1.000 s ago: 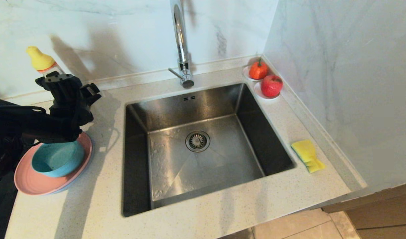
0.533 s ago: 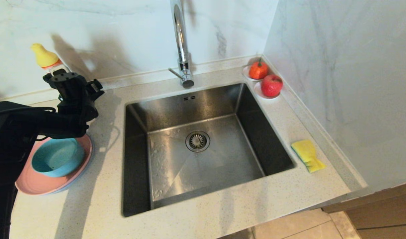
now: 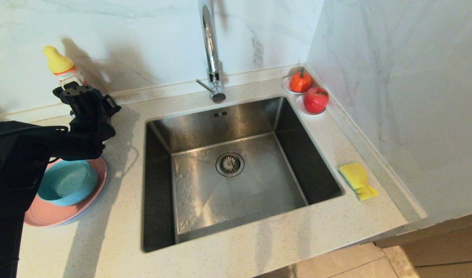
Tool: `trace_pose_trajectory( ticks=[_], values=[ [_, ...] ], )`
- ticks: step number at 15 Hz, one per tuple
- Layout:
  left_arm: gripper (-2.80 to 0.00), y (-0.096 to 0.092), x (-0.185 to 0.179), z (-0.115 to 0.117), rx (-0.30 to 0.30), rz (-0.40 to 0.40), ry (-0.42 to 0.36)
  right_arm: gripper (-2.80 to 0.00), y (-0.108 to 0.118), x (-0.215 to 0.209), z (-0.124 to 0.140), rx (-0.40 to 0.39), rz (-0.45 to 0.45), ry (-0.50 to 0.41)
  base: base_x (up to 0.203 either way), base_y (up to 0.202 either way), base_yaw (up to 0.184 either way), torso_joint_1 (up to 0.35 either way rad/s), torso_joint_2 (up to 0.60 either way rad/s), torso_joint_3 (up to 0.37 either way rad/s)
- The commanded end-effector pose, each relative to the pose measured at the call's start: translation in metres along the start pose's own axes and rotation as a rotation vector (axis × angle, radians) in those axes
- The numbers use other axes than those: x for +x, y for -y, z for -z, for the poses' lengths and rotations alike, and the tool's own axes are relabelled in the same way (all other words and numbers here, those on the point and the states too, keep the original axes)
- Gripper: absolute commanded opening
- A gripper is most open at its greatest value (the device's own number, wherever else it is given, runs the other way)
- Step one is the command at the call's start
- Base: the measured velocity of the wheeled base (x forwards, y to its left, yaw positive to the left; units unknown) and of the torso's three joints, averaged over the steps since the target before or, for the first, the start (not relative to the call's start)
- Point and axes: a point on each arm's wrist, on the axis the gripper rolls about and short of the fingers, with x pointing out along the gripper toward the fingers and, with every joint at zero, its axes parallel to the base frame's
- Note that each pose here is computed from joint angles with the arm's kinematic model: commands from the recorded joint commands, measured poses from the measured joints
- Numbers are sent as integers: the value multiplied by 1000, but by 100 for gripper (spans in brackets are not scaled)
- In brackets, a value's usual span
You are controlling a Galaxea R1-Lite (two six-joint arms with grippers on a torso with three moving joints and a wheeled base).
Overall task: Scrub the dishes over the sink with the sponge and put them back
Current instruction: Grab the dish soap
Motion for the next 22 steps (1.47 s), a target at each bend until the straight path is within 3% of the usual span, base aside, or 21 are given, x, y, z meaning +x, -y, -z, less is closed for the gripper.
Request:
trace_pose_trajectory(
  ticks=[1,7,10,17,22],
  values=[
    [-280,1,0,-4,-8,-1,13,-280,0,0,0,-1,-1,0,0,0,0,0,0,0],
    [-280,-4,2,-3,-6,-12,16,-280,0,0,0,-1,-1,0,0,0,0,0,0,0],
    [-280,-4,1,-13,-18,-15,35,-280,0,0,0,-1,-1,0,0,0,0,0,0,0],
    [-280,-2,-35,-104,-68,5,121,-280,0,0,0,-1,-1,0,0,0,0,0,0,0],
    [-280,3,-101,-182,-93,64,130,-280,0,0,0,-1,-1,0,0,0,0,0,0,0]
  ],
)
